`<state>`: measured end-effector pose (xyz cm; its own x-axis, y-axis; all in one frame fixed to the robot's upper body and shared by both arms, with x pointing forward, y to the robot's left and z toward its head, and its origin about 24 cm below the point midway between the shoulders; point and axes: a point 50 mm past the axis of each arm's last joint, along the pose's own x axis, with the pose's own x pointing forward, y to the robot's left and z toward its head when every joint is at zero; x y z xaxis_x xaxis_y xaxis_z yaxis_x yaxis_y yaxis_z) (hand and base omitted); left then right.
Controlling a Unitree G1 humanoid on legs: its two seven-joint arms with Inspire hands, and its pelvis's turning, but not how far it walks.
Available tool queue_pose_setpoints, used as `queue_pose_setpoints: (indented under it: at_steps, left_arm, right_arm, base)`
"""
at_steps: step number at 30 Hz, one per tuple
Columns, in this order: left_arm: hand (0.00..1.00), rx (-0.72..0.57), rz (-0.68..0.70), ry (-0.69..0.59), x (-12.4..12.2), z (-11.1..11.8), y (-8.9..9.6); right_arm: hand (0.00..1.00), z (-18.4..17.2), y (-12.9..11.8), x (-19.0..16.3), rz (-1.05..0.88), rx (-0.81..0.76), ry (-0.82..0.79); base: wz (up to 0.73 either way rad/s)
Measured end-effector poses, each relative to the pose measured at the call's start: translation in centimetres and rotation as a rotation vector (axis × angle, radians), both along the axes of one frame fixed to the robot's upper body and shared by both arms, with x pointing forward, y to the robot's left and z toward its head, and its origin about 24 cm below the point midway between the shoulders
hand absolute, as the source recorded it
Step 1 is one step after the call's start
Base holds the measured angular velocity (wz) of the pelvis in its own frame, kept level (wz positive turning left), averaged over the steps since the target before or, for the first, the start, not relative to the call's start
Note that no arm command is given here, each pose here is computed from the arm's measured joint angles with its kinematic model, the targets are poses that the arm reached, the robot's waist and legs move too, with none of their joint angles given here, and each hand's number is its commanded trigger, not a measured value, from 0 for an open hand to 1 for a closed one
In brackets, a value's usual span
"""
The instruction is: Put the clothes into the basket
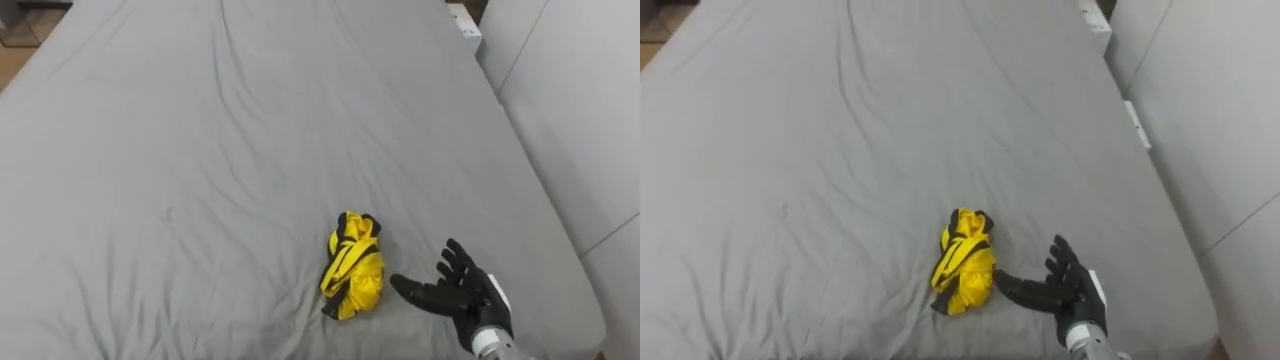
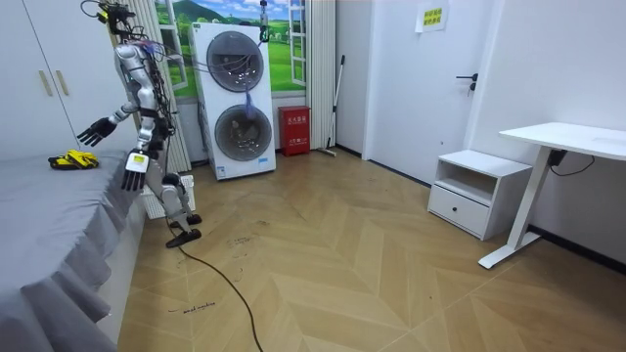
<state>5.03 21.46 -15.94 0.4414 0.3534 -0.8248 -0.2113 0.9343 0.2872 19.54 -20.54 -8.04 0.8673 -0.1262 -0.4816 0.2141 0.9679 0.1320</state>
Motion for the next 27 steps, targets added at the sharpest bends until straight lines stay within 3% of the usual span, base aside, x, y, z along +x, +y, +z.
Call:
queue_pose_setpoints:
  at_steps: [19,27]
  left_arm:
    - [0.00,0.041,-0.031,0.056,1.1,-0.1,1.4]
    - [0.00,0.038,-0.022,0.093,0.8,-0.3,1.4]
  right_arm:
    - [0.00,1.6,3.4,3.2,0.197,-0.018,-0.080]
    - [0.00,1.1,2.8,4.9,0.156,-0.071,-0.021]
  base:
    - [0.06]
    - [0.10]
